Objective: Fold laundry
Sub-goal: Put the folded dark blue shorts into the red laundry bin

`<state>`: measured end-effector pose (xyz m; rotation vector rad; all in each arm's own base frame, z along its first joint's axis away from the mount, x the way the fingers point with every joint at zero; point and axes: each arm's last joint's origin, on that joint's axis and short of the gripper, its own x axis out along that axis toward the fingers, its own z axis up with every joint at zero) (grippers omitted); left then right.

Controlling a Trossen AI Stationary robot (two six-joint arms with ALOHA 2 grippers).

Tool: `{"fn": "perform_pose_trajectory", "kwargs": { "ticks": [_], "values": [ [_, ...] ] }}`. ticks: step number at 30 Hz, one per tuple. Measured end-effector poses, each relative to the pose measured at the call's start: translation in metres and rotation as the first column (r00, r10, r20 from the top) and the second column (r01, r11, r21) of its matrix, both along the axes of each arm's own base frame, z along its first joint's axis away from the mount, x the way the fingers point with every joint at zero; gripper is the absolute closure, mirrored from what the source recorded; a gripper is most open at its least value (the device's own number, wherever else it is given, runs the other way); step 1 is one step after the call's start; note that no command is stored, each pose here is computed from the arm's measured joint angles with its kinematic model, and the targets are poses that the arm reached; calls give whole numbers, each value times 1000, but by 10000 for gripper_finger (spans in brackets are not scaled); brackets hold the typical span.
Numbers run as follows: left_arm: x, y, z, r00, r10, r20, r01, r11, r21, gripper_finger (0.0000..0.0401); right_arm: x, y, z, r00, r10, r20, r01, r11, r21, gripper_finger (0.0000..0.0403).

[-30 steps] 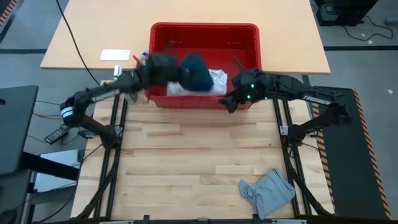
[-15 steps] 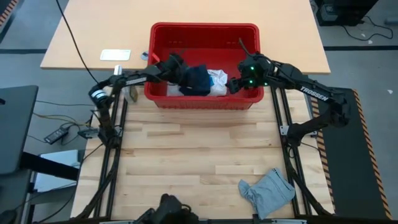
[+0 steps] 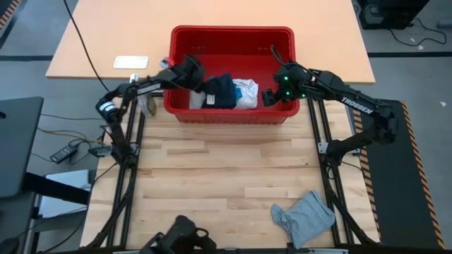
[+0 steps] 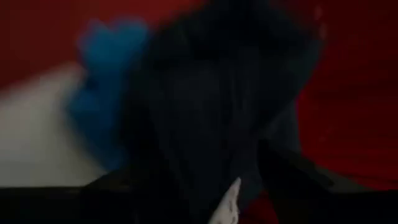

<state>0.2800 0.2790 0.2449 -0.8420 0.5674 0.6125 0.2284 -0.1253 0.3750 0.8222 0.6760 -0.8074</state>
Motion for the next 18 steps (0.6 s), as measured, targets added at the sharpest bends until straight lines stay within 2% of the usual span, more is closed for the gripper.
{"fn": "perform_pose_trajectory", "kwargs": {
  "ticks": [4,6,8,10,13,16,18],
  "values": [
    [-24,8,28,998,49,26,-52,993,104,128,-1,-1,0,1000,-2,3,2,1000,4,135],
    [-32,11,33,997,57,44,-62,992,107,113,-1,-2,0,1000,-3,5,3,1000,9,135],
    [-34,11,35,997,10,78,-16,997,77,103,-2,-3,0,1000,-2,9,2,1000,15,135],
    [-29,5,39,985,-102,141,93,993,70,98,-2,-3,0,1000,-5,9,5,1000,21,135],
    [-12,-13,43,947,-252,198,242,967,74,97,-3,0,-2,1000,0,-6,1,999,53,135],
    [5,-29,38,934,-317,168,305,948,91,97,-3,9,-4,998,23,-57,-20,998,60,135],
    [15,-35,35,948,-297,111,280,949,146,97,-3,18,-5,995,28,-92,-23,998,55,135]
  ]
}}
